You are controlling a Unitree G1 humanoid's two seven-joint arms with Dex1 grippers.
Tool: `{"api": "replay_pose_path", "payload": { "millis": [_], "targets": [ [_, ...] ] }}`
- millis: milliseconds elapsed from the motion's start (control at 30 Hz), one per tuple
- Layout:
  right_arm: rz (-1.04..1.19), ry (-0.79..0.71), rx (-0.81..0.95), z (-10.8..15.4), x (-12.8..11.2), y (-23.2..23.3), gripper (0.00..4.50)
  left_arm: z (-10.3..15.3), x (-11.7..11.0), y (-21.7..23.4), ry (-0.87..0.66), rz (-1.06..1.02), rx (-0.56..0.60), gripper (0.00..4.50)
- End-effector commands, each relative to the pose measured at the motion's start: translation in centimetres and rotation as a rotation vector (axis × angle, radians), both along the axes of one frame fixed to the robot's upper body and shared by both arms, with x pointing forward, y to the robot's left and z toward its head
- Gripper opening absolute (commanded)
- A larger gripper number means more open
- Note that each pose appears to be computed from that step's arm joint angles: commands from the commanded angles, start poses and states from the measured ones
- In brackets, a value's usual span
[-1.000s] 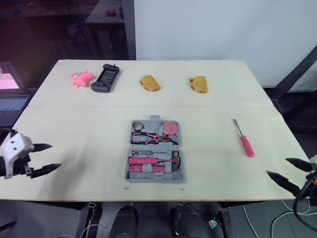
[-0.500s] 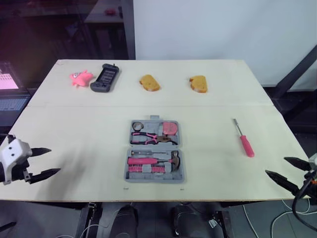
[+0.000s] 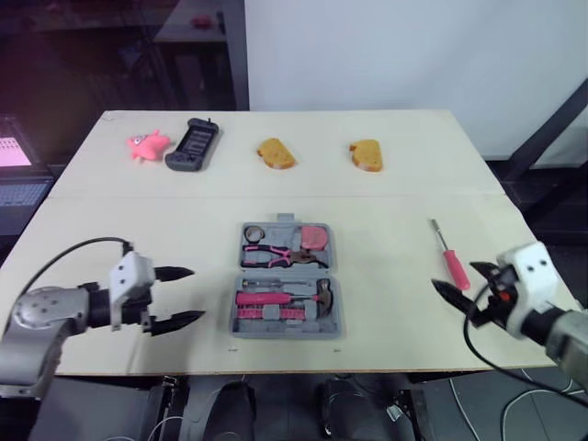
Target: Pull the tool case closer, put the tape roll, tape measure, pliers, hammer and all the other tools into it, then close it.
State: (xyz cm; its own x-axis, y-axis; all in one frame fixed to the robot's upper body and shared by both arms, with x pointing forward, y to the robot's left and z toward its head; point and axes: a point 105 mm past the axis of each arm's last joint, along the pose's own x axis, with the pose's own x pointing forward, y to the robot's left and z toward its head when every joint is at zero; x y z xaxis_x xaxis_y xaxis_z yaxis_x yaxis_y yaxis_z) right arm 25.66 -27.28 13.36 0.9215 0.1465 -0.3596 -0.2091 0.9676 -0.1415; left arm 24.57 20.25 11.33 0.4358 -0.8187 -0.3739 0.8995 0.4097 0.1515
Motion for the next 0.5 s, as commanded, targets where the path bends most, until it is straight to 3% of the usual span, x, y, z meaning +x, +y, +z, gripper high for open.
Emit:
{"api": "replay_pose_path", "payload": {
  "millis": [33, 167, 500],
  "targets": [
    [-0.123, 0.007, -0.020, -0.1, 2.0, -0.7, 4.50, 1.4, -0.3, -3.0, -0.015, -0.062, -0.015, 4.40],
    [-0.290, 0.105, -0.022, -2.4, 5.0, -2.4, 4.50, 2.2, -1.6, -5.9, -0.022, -0.182, -0.017, 4.40],
    [-0.401, 0.219, -0.022, -4.2, 6.6, -4.9, 4.50, 3.7, -2.0, -7.6, -0.047, -0.186, -0.102, 4.40]
  ]
}}
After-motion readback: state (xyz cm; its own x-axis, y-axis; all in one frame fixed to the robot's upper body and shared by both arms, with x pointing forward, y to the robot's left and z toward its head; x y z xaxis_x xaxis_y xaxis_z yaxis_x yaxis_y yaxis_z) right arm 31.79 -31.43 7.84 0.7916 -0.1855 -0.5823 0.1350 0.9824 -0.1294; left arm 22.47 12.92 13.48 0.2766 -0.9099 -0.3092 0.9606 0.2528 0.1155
